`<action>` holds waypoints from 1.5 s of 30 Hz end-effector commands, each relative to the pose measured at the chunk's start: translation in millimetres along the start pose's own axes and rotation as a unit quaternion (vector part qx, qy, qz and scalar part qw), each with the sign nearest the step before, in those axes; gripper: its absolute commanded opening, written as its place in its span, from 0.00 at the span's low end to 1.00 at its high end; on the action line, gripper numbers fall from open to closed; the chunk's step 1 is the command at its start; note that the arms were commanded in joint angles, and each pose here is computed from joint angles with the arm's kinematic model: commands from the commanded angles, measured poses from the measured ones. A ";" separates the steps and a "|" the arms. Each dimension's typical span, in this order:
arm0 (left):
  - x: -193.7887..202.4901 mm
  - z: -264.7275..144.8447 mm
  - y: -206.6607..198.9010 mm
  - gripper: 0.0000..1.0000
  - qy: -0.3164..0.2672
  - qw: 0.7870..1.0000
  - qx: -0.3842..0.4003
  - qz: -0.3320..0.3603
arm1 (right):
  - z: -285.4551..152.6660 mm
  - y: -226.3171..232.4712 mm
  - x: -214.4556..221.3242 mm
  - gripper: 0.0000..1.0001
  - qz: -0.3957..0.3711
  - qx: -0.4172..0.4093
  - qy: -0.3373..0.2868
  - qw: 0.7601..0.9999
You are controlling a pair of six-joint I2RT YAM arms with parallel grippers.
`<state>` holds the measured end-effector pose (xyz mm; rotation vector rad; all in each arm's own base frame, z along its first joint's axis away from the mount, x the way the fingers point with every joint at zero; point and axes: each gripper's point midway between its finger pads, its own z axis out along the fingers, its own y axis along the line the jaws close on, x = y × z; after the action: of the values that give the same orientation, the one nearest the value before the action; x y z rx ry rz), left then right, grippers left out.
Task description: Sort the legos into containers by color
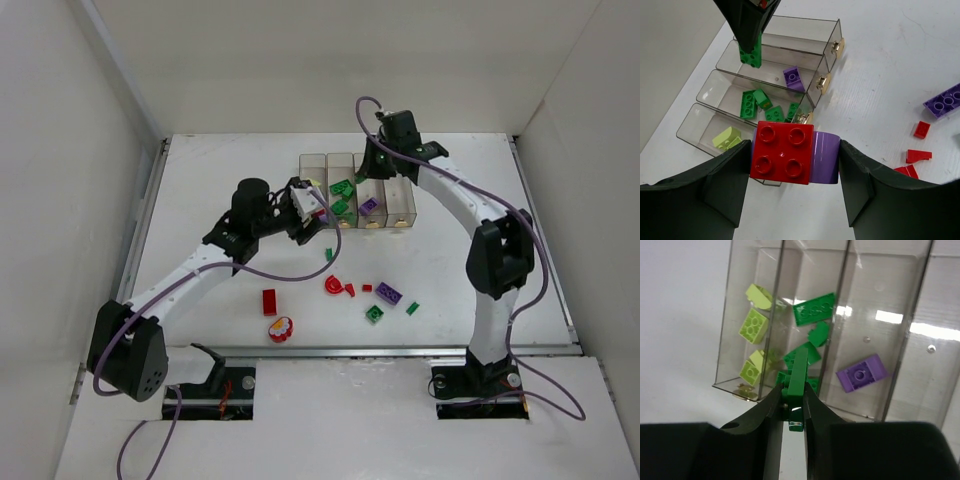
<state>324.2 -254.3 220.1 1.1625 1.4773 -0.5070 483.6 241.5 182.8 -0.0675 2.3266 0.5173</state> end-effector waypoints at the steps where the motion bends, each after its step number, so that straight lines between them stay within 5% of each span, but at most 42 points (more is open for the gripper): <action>1: -23.4 -8.6 12.9 0.00 -0.042 0.999 -0.027 0.019 | 1.8 38.5 -14.9 0.00 -0.037 -0.050 -0.023 0.998; 4: -14.8 -7.2 14.3 0.00 -0.038 0.999 -0.030 0.016 | 17.4 37.8 -2.6 0.01 -0.038 -0.047 -0.006 0.998; 5: -14.5 -5.2 15.9 0.00 -0.040 0.998 -0.031 0.022 | 21.0 35.9 -2.8 0.08 -0.037 -0.041 -0.003 0.998; 6: -13.1 -6.6 19.2 0.00 -0.039 0.998 -0.036 0.021 | 28.8 32.5 3.6 0.20 -0.036 -0.034 0.014 0.999; 7: -15.6 -6.5 20.6 0.00 -0.043 0.998 -0.038 0.024 | 30.6 31.7 4.2 0.48 -0.041 -0.032 0.018 0.998; 10: -12.4 -1.8 18.1 0.00 -0.044 0.998 -0.026 0.035 | 27.1 35.6 0.7 0.73 -0.056 -0.040 0.023 0.997; 11: -12.4 -2.8 18.8 0.00 -0.047 0.998 -0.021 0.042 | 23.8 34.8 -3.4 1.00 -0.057 -0.035 0.016 0.998; 19: -6.4 5.4 8.3 0.00 -0.059 0.996 0.013 0.073 | -69.5 49.6 -39.3 1.00 -0.093 -0.046 -0.051 0.993; 24: -0.7 16.8 11.2 0.00 -0.054 0.996 0.022 0.067 | -132.0 95.7 -19.8 0.97 -0.130 -0.142 -0.084 0.978; 32: -3.1 33.8 26.5 0.00 -0.037 0.996 0.007 0.080 | -101.1 138.7 39.4 0.96 -0.173 -0.160 -0.004 0.972; 40: -34.0 41.5 46.2 0.00 -0.067 0.996 -0.038 0.038 | -81.8 127.7 27.3 0.92 -0.171 -0.112 -0.020 0.979; 45: -36.2 38.6 59.8 0.00 -0.087 0.995 -0.043 -0.002 | -98.2 114.6 -4.6 0.92 -0.103 -0.139 -0.054 0.983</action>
<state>359.5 -268.5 161.7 1.2142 1.5443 -0.5191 411.3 319.3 279.6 -0.4036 2.0855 0.6532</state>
